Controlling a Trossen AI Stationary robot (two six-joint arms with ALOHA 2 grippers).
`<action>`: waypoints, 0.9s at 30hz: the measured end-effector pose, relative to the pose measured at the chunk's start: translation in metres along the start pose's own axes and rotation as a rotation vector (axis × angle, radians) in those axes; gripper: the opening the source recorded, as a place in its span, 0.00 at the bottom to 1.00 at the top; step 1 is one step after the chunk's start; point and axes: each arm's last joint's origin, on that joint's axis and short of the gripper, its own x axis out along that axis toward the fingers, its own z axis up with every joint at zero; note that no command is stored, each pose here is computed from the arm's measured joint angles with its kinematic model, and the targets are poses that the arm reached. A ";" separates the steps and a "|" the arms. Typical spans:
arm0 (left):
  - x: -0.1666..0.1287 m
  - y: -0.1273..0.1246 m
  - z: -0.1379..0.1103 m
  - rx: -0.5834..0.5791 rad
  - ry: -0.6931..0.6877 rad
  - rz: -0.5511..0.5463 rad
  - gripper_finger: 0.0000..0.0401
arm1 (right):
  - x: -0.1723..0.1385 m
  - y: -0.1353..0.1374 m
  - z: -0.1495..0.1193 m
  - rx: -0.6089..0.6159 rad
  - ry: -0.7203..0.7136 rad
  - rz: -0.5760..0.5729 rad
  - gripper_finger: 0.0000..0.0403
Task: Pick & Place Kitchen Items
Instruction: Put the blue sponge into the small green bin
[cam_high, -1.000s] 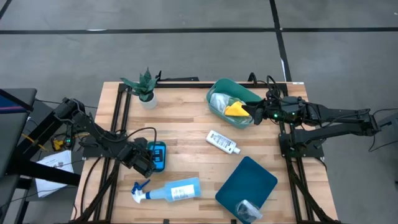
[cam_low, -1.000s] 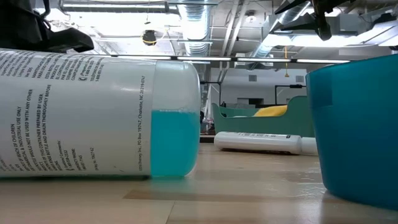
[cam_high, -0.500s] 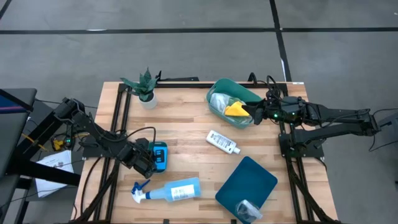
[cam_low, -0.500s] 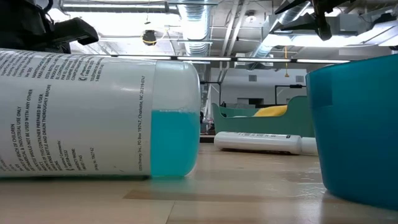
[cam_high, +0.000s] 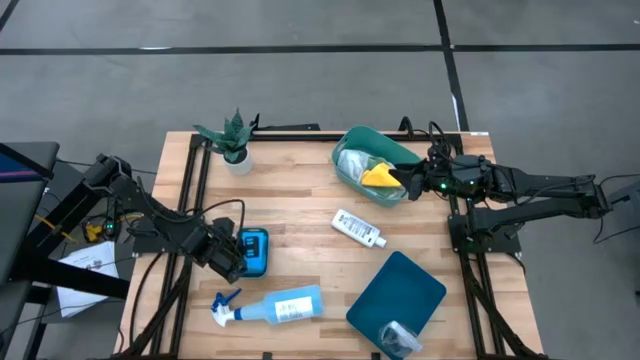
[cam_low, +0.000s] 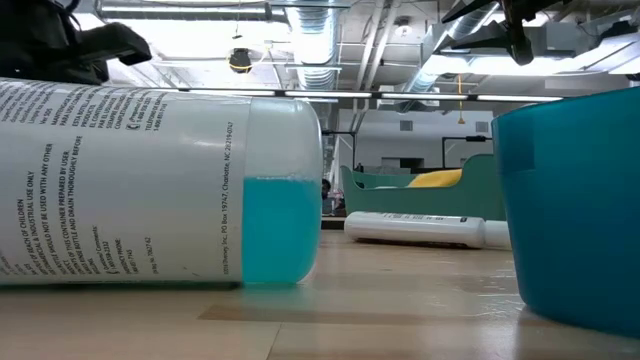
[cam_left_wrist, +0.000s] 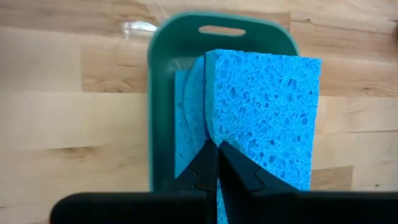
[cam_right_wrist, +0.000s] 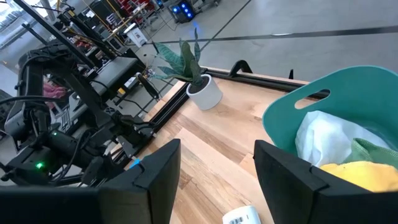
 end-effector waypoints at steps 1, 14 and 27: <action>0.000 0.001 0.000 0.002 -0.003 0.004 0.00 | 0.000 0.000 0.000 0.000 0.000 0.000 0.49; 0.009 -0.001 -0.006 0.013 -0.006 0.043 0.00 | 0.000 0.000 0.000 -0.001 0.001 0.000 0.49; 0.009 -0.001 -0.006 0.012 -0.009 0.040 0.00 | 0.000 0.000 0.000 0.000 0.000 -0.001 0.49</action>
